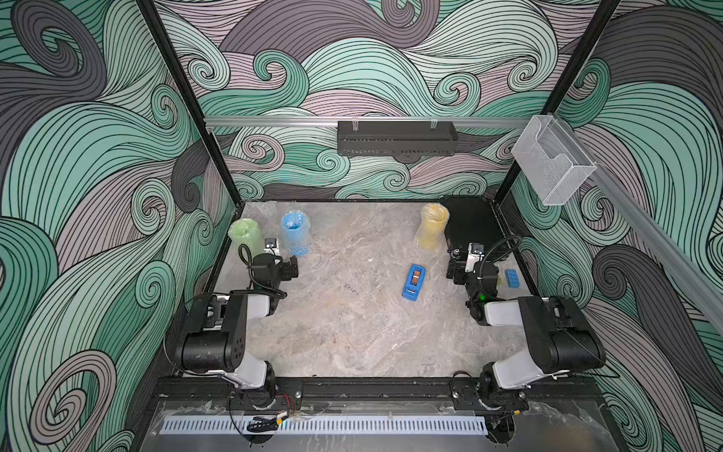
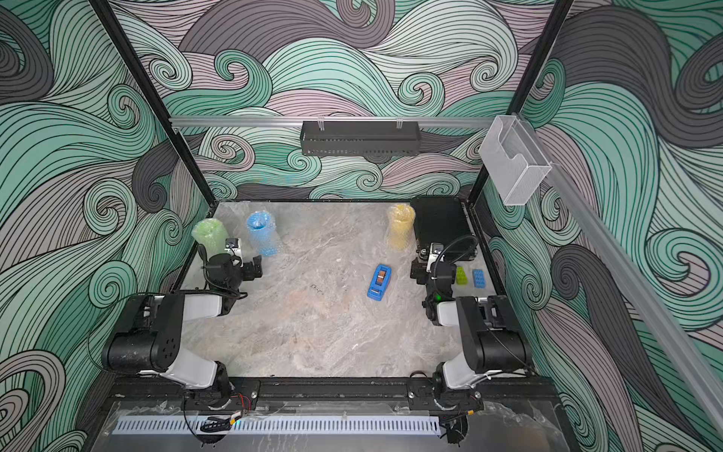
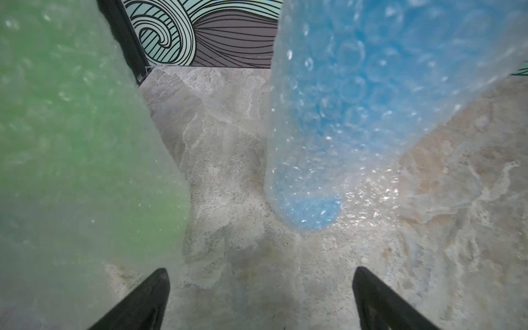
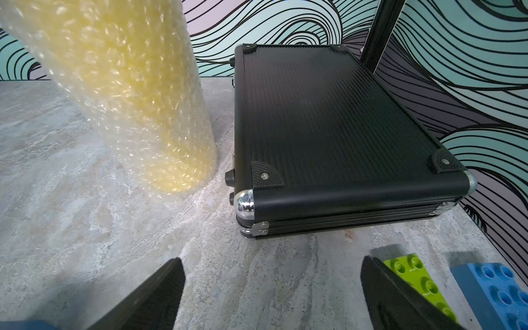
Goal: Wrap wine glasses in bubble wrap
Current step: Reset both arms
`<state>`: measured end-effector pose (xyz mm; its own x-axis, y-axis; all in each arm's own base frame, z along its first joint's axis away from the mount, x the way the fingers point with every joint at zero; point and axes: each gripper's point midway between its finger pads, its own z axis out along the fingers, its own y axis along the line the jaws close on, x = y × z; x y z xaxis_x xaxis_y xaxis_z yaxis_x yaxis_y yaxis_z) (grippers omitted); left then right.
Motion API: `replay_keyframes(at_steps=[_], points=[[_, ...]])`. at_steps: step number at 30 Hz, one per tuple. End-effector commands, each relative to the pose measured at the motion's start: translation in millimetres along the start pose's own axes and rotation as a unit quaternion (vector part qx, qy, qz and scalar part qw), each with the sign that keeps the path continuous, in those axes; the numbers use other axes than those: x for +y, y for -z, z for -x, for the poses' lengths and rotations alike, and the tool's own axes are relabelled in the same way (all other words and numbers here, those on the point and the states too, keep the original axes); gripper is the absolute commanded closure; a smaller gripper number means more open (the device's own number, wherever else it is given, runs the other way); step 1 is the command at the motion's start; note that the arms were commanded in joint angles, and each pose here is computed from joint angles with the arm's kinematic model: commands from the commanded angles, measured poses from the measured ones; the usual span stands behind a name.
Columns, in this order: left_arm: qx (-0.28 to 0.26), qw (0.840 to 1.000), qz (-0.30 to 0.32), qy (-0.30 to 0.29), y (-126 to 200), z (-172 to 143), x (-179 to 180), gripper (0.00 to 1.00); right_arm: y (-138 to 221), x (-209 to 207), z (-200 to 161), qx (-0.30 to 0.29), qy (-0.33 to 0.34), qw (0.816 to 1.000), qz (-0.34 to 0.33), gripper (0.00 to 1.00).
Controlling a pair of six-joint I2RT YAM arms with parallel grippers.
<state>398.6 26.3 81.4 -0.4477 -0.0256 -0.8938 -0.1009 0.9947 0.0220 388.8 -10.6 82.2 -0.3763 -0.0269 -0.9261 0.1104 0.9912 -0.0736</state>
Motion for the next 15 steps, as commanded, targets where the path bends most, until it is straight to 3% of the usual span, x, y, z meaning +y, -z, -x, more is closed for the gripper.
replay_keyframes(at_steps=[1, 7, 10, 15], points=[[-0.001, 1.0, 0.016, 0.012, -0.8, 4.0, 6.8, 0.01, -1.2, -3.4, 13.8, -0.018, -0.008, 1.0, -0.008, 0.01], [0.0, 1.0, 0.018, 0.012, -0.3, 3.0, 7.4, 0.01, 12.1, 14.1, 16.9, -0.054, 0.011, 0.997, 0.047, 0.01], [0.0, 0.999, 0.027, 0.016, -0.7, 3.6, 10.4, 0.01, 32.2, -2.4, 18.1, -0.102, -0.012, 0.995, 0.011, 0.01], [0.0, 0.999, 0.027, 0.017, -0.5, 3.5, 10.5, 0.02, 16.6, -4.1, 14.4, -0.066, -0.012, 0.998, -0.001, 0.01]])
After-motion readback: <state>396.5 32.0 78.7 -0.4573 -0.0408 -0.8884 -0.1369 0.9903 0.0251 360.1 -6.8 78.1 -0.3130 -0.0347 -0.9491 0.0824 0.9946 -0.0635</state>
